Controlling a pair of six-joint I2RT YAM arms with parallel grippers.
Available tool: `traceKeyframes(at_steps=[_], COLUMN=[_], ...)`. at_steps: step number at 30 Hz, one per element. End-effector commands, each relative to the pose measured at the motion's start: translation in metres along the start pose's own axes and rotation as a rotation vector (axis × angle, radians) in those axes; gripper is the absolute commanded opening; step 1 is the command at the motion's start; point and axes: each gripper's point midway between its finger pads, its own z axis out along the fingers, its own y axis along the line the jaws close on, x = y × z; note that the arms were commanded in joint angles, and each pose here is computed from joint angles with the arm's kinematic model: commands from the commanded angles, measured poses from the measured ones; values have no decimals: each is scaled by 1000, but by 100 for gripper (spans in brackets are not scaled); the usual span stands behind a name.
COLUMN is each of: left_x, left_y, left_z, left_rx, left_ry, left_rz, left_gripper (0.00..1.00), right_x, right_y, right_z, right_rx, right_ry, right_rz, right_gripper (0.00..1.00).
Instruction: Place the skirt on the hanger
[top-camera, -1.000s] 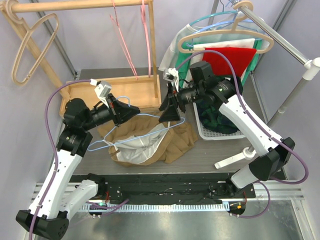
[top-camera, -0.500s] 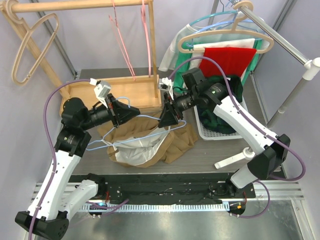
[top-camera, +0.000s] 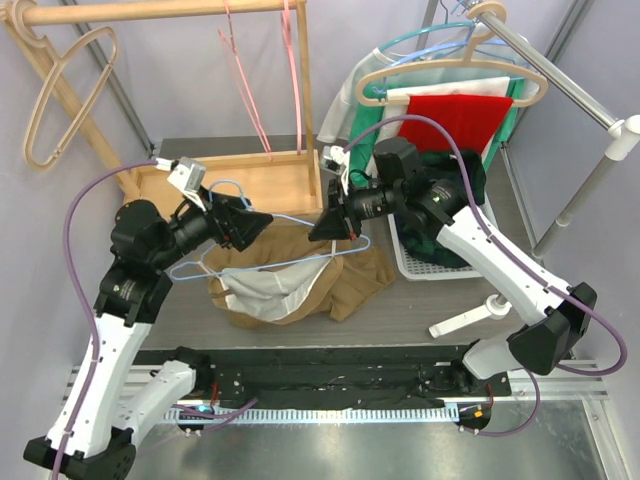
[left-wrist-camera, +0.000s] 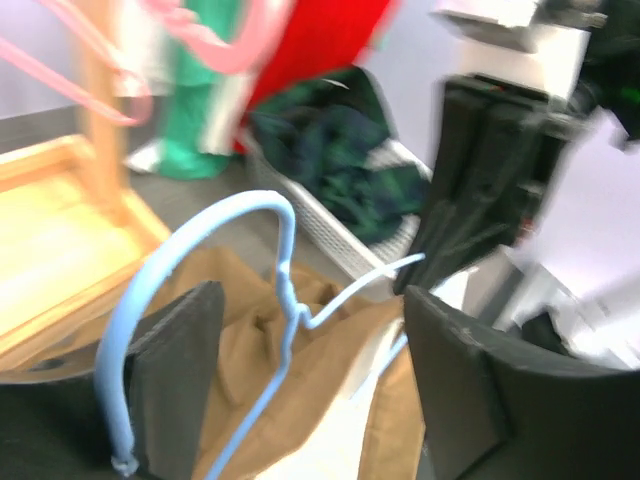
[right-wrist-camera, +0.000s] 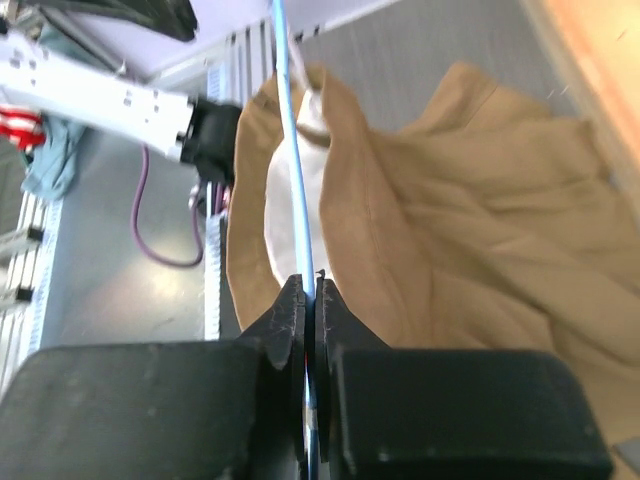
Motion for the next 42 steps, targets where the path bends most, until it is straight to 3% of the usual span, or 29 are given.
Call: traceKeyframes(at_steps=[1,6,10,17,24,31,36,42], left_x=[-50,-70,-79,-79,-70,-59,-54,-45], left_y=[50,91,101,102,109,113,115,120], left_z=[-38,-89,-113,-121,-132,-129,-127,-123], left_rx=[-417,-799,-932,-969,-1036,-1045,-1046,-1050], left_ry=[-166,-243,-276,-270,-243,-211,-195,-165], left_rz=[37,-17,-16,-24,-45,-60,-62,-63], left_gripper=[79,86,89,91,91,91,91,91], right_x=[-77,-109,-121,-153,-224,-266,-290,-312], right_y=[-15,-37,-34,-34,-18,8,10,-21], right_z=[-17,-9,1,18,26,37,30,31], right_rx=[166,232,194,210,316,381,442,575], right_ry=[-210,-284,-298,-345,-556,-693,-814,-948], right_rz=[-48,-39,-62,-84,-102,-120,-115,-118], right_gripper=[1,1,1,1,1,1,1,1])
